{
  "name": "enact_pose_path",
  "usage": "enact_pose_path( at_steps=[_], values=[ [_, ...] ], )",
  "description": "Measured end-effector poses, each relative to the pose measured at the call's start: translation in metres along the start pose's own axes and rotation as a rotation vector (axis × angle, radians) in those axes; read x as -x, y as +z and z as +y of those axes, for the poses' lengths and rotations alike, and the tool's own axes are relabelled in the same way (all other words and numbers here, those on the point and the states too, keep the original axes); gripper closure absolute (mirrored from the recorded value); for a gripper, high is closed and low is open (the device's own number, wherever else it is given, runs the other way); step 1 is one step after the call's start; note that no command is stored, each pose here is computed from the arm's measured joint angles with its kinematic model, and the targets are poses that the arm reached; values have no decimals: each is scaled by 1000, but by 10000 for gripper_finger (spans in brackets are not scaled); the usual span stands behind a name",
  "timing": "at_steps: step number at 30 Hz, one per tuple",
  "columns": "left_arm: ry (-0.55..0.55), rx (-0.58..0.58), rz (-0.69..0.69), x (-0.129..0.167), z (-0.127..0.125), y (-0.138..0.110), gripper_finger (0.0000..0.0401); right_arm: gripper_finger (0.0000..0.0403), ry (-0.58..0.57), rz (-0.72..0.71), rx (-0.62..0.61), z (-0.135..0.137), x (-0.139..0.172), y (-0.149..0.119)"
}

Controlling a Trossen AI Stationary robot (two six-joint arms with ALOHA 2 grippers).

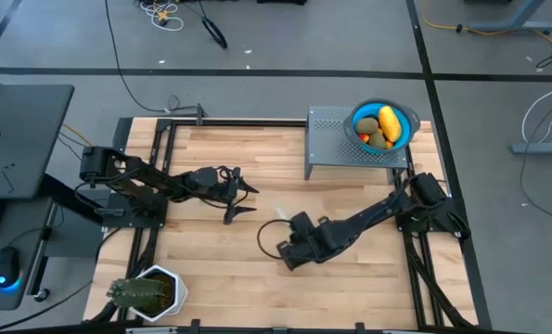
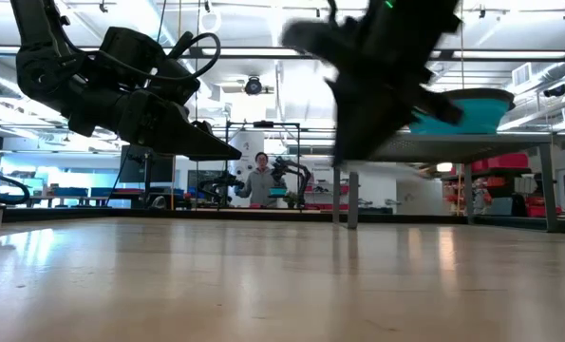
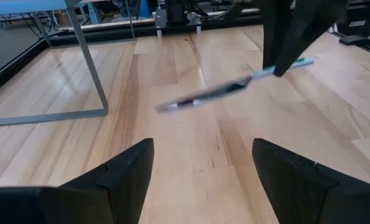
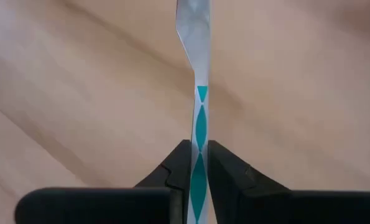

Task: Pick & Place Fruit
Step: Put the blue table knife on the shelf

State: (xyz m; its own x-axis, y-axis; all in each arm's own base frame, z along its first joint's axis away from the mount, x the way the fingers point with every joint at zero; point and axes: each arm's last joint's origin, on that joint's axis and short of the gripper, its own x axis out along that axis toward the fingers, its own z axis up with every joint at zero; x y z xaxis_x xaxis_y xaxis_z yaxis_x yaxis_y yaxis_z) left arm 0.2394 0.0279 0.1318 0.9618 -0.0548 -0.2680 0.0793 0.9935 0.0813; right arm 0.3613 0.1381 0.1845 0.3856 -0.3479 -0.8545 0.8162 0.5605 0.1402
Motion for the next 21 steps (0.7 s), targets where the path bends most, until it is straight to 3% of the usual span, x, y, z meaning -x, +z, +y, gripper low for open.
enact_pose_path(
  at_steps=[9, 17, 21],
  values=[
    [-10, 3, 6, 0, 0, -1, 122, 357, -83, -221, -46, 6, 23, 62],
    [-35, 0, 5, -1, -4, 0, 122, 357, -256, -196, -61, -17, 37, 109],
    [-47, -6, 4, -1, -7, 0, 122, 357, -277, -188, -96, -35, 51, 132]
  ],
)
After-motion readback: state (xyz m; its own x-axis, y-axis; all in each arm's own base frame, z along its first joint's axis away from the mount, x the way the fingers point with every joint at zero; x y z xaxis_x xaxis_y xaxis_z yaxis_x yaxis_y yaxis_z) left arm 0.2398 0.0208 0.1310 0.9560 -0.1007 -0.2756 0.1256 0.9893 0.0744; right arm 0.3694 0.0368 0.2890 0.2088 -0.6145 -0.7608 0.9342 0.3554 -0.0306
